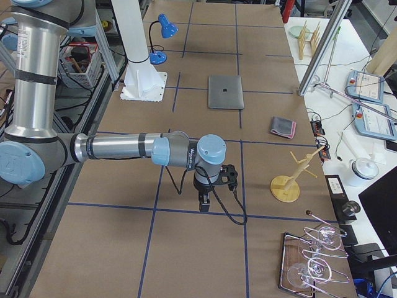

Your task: Close laptop

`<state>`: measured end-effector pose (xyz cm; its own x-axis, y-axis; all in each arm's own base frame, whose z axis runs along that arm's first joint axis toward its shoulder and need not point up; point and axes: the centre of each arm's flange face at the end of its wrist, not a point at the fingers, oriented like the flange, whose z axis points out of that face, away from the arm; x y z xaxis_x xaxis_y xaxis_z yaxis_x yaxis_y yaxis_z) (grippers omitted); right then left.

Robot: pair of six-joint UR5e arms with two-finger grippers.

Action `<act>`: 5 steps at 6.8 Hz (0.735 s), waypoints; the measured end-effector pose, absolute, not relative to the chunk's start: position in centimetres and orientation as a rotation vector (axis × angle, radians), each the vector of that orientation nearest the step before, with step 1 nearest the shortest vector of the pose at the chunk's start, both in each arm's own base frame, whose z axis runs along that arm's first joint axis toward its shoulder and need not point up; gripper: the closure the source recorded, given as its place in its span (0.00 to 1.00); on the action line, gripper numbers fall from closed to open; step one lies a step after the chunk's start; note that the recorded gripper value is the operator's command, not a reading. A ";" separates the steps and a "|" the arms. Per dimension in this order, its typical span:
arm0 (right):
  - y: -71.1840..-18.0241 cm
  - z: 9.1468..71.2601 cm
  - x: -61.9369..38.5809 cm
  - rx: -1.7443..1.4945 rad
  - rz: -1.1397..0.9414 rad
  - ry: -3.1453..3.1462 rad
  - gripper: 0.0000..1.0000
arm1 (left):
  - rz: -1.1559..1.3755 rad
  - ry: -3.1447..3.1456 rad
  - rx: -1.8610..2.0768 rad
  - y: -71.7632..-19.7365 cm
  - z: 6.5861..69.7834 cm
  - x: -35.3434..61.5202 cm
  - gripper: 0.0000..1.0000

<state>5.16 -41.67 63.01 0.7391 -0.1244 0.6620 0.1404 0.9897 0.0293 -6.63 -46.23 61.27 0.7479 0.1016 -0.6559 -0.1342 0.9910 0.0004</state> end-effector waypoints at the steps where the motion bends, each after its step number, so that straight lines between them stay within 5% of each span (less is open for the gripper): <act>1: -41.7 63.1 5.1 -0.025 -0.144 -0.725 0.00 | 0.132 0.714 -0.042 -46.3 61.1 -6.6 0.00; 5: -42.2 63.4 5.1 -0.028 -0.146 -0.728 0.00 | 0.133 0.712 -0.041 -46.3 61.0 -6.6 0.00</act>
<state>5.10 -42.24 63.43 0.7367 -0.1229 0.6650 0.1422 0.9895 0.0254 -6.60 -46.30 61.04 0.7488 0.1079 -0.6540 -0.1360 0.9907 0.0077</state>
